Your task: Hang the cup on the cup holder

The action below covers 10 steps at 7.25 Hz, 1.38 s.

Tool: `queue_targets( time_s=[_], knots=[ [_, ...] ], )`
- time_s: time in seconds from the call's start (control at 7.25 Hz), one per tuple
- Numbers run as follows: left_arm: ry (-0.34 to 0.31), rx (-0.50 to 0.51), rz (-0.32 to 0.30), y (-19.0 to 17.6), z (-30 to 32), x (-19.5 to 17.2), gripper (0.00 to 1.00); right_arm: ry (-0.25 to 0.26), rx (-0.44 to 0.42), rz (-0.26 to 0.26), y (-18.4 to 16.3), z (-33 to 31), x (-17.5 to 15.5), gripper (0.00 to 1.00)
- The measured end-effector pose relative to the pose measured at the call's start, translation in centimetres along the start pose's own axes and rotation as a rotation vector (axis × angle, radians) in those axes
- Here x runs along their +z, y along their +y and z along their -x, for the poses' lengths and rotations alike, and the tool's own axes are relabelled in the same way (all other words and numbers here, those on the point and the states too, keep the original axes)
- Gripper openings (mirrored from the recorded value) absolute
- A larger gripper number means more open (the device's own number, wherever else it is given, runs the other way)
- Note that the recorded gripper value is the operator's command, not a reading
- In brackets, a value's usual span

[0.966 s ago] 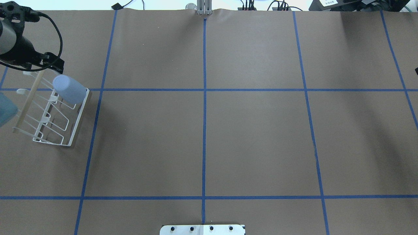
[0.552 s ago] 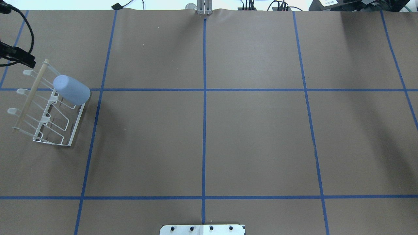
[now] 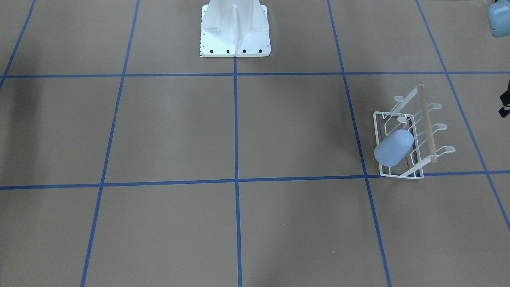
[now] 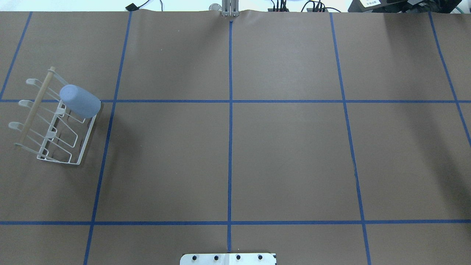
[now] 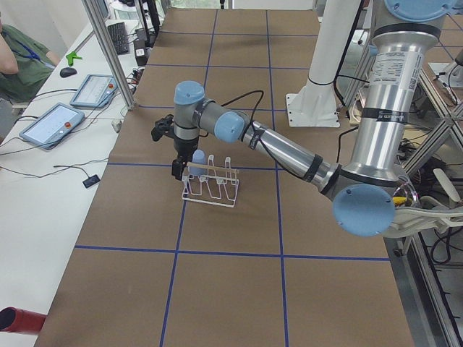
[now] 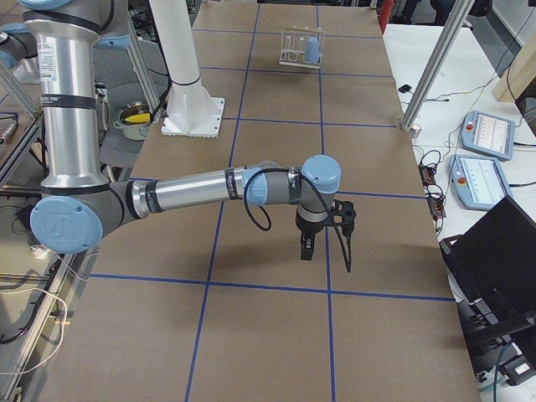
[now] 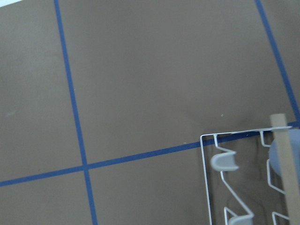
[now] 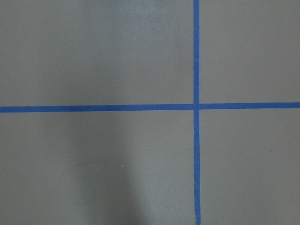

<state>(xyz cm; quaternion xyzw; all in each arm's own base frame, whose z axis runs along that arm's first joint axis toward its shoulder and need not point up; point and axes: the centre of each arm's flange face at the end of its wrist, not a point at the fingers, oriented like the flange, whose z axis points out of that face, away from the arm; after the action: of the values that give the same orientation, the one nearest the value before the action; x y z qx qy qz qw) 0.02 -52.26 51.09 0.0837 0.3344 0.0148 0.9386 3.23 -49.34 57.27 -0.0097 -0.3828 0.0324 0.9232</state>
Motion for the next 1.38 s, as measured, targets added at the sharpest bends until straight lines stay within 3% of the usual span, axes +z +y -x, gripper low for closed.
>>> queue_targets(
  time_s=[0.28, 0.69, 1.1, 1.38],
  knots=[
    [-0.011, -0.07, 0.025, 1.4, 4.6, 1.8, 0.98, -0.003, 0.017, -0.003, 0.4, -0.8, -0.2, 1.0],
    [-0.03, -0.168, 0.123, 6.2, 10.2, 6.7, 0.98, 0.009, 0.036, 0.005, 1.0, -1.8, 0.1, 1.0],
    [0.064, -0.188, 0.094, 6.8, 10.0, 4.3, 0.98, 0.013, 0.04, 0.008, 1.0, -1.9, 0.2, 1.0],
    [0.085, -0.186, 0.087, 6.6, 9.3, 3.4, 0.98, 0.013, 0.039, 0.007, 0.9, -1.9, 0.2, 1.0]
  ],
)
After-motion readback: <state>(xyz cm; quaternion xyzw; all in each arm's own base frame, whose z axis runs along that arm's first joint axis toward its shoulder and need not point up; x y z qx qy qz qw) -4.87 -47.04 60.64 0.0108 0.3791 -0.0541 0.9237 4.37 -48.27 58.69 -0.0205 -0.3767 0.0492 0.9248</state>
